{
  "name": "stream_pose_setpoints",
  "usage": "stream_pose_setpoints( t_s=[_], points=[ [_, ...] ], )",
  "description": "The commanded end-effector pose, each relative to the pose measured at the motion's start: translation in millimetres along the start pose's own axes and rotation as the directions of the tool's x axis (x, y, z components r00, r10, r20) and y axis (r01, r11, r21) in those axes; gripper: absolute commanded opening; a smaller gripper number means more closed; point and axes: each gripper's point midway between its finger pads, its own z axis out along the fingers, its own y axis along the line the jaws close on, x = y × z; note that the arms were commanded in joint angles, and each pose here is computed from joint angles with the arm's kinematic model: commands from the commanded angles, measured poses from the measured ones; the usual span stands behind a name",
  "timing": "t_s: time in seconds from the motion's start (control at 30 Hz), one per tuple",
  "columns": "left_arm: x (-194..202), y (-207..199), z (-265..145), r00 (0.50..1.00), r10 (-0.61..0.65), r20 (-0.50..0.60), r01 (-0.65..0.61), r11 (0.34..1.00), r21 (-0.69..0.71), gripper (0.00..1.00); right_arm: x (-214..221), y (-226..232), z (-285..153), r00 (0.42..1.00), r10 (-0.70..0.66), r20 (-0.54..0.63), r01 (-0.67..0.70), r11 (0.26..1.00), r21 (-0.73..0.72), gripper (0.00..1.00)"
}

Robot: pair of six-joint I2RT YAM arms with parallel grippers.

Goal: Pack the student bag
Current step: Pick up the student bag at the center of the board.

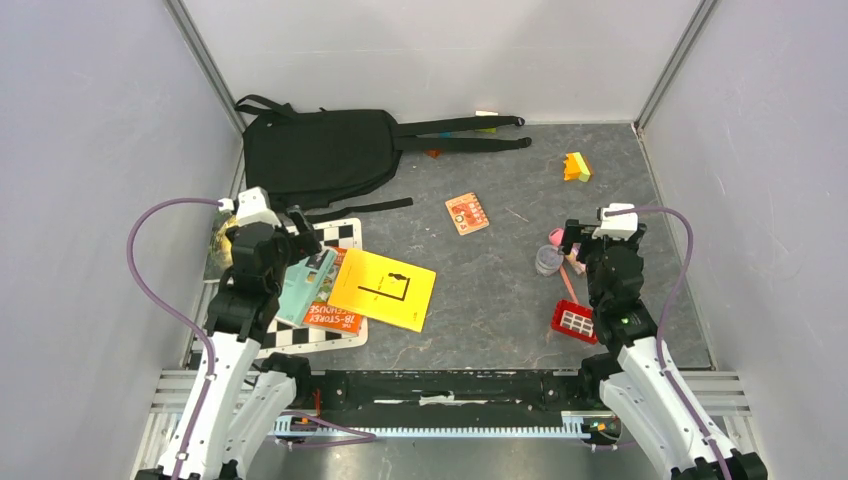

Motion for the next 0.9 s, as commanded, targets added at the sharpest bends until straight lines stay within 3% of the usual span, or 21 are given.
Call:
stream_pose_setpoints(
  t_s=[0.0,0.13,0.3,0.4,0.67,0.87],
  points=[
    [-11,-3,3,0.999,-0.034,0.002,0.034,0.999,-0.021,1.0,-25,-8,2,0.993,0.107,0.051,-0.11,0.992,0.06,0.98],
    [-2,-2,11,0.999,-0.016,-0.042,0.014,0.999,-0.036,1.0,-28,-14,0,0.987,0.15,0.056,-0.155,0.983,0.099,0.98],
    [-5,-8,21,0.997,0.045,-0.068,-0.047,0.999,-0.022,1.0,-38,-2,-7,0.987,0.11,0.116,-0.111,0.994,0.0,0.98],
    [-20,-29,28,0.995,0.078,-0.059,-0.075,0.995,0.063,1.0,-40,5,-11,0.985,0.091,0.148,-0.084,0.995,-0.054,0.98],
    [-46,-92,77,0.982,0.154,-0.106,-0.124,0.962,0.242,1.0,-33,14,-9,0.993,0.047,0.106,-0.036,0.994,-0.103,0.98],
    [-59,-119,117,0.978,0.205,-0.048,-0.189,0.954,0.235,1.0,-26,23,-6,0.996,0.057,0.061,-0.048,0.989,-0.138,0.98]
  ],
)
